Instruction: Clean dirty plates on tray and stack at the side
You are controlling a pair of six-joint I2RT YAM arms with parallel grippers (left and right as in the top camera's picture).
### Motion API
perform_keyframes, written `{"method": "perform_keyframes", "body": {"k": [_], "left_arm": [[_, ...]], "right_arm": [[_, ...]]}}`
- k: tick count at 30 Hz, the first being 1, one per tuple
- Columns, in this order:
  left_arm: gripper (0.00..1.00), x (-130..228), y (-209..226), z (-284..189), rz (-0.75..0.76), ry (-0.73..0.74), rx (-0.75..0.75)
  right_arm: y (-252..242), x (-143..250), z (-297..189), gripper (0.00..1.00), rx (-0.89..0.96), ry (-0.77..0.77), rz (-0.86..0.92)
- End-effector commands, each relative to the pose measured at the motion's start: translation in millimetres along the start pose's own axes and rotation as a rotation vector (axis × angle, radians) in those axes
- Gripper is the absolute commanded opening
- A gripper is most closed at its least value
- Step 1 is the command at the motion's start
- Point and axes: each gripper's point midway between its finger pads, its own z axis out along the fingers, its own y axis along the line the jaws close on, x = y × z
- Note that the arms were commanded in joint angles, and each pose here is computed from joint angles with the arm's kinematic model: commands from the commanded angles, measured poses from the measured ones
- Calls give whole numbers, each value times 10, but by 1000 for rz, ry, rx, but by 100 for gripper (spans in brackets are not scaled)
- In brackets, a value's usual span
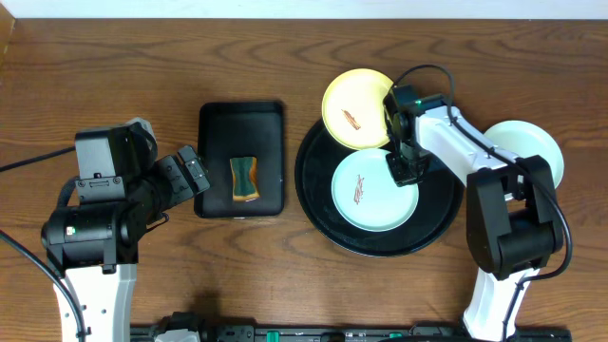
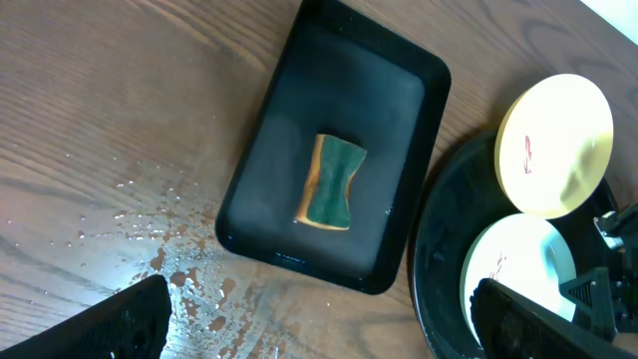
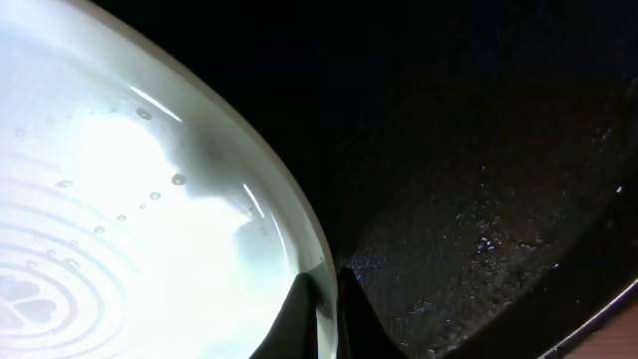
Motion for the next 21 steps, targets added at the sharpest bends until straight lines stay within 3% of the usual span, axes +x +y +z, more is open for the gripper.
{"method": "perform_keyframes", "body": {"k": [1, 8, 15, 21], "left_arm": [[96, -58, -12, -51, 12, -20, 0], [100, -15, -101, -35, 73, 3, 41], [100, 67, -187, 172, 126, 88, 43], [100, 111, -151, 441, 128, 179, 10]], "right_arm": [[177, -2, 7, 8, -90, -6, -36], [199, 30, -221, 24, -352, -11, 134], [96, 175, -150, 24, -524, 55, 292], [290, 365, 29, 25, -628, 98, 297]]}}
